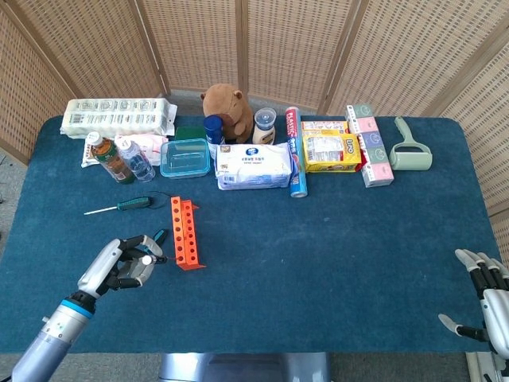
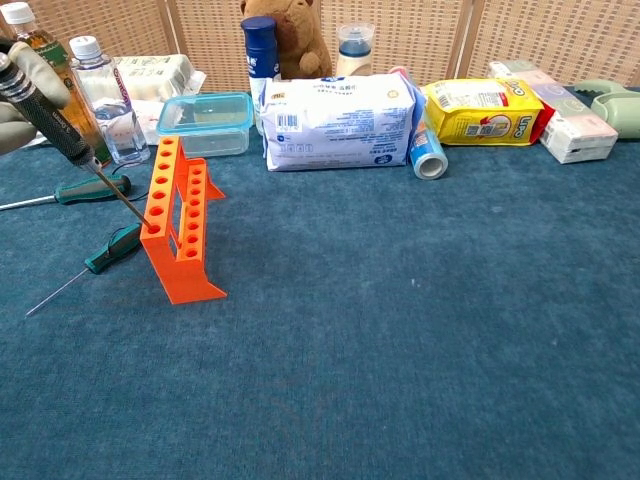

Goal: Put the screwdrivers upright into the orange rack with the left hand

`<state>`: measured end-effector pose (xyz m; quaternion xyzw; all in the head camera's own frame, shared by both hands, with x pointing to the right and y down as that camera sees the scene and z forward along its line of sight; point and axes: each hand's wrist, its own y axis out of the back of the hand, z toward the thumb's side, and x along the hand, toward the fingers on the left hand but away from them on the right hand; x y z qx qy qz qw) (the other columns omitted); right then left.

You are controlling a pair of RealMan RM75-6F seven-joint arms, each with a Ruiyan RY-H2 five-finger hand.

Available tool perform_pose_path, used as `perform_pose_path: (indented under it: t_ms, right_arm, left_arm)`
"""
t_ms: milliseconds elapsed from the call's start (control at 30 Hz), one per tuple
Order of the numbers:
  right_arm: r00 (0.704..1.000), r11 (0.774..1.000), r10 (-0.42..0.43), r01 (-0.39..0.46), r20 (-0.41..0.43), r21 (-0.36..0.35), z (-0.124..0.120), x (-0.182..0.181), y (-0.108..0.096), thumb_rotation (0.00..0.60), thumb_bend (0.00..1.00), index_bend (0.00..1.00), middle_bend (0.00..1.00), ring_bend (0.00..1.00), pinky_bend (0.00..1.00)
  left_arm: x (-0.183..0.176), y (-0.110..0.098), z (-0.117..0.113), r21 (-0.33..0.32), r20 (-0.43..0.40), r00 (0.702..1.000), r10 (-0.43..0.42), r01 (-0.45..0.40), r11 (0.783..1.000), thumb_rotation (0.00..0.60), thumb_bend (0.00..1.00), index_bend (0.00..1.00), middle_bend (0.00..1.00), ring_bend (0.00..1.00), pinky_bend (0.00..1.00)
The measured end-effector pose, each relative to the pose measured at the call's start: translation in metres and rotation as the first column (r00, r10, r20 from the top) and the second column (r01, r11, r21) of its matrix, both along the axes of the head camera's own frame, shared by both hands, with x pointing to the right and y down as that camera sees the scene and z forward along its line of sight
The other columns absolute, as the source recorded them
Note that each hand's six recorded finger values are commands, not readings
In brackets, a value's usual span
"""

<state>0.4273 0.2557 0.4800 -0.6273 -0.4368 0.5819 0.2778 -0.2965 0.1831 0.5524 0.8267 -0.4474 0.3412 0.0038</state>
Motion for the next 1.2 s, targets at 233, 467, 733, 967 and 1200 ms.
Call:
perform_pose_path:
  t_ms: [233, 467, 733, 967, 1200]
  right_arm:
    - [1.000, 1.000, 0.002, -0.002, 0.004, 0.001, -0.001, 0.000, 0.000, 0.600, 0.00, 0.07, 0.11, 0.08, 0.02]
    - [1.000, 1.000, 0.002, -0.002, 0.007, 0.003, -0.002, 0.000, 0.000, 0.600, 0.00, 0.07, 0.11, 0.08, 0.02]
    - [1.000, 1.000, 0.004, -0.004, 0.006, 0.002, -0.002, 0.000, 0.000, 0.600, 0.00, 0.07, 0.11, 0.08, 0.02]
    - [1.000, 1.000, 0.002, -0.002, 0.004, -0.002, -0.001, 0.000, 0.000, 0.600, 0.00, 0.07, 0.11, 0.08, 0.02]
    - [1.000, 1.000, 0.002, -0.002, 0.003, -0.003, 0.000, 0.000, 0.000, 0.600, 0.00, 0.07, 0.11, 0.09, 0.02]
  left_arm:
    - [0.002, 0.001, 0.001, -0.003, -0.002, 1.000, 0.003, -0.003, 1.000, 0.600, 0.49, 0.50, 0.85, 0.79, 0.92]
    - [0.002, 0.000, 0.006, -0.010, 0.005, 1.000, -0.006, 0.006, 1.000, 0.600, 0.49, 0.50, 0.85, 0.79, 0.92]
    - [0.004, -0.003, 0.017, -0.029, 0.023, 1.000, -0.013, 0.013, 1.000, 0.600, 0.49, 0.50, 0.85, 0.79, 0.92]
    - [0.007, -0.007, 0.028, -0.050, 0.040, 0.999, -0.024, 0.026, 0.998, 0.600, 0.49, 0.50, 0.85, 0.79, 0.92]
    - [0.013, -0.010, 0.040, -0.067, 0.063, 0.998, -0.023, 0.027, 0.997, 0.600, 0.49, 0.50, 0.85, 0.79, 0.92]
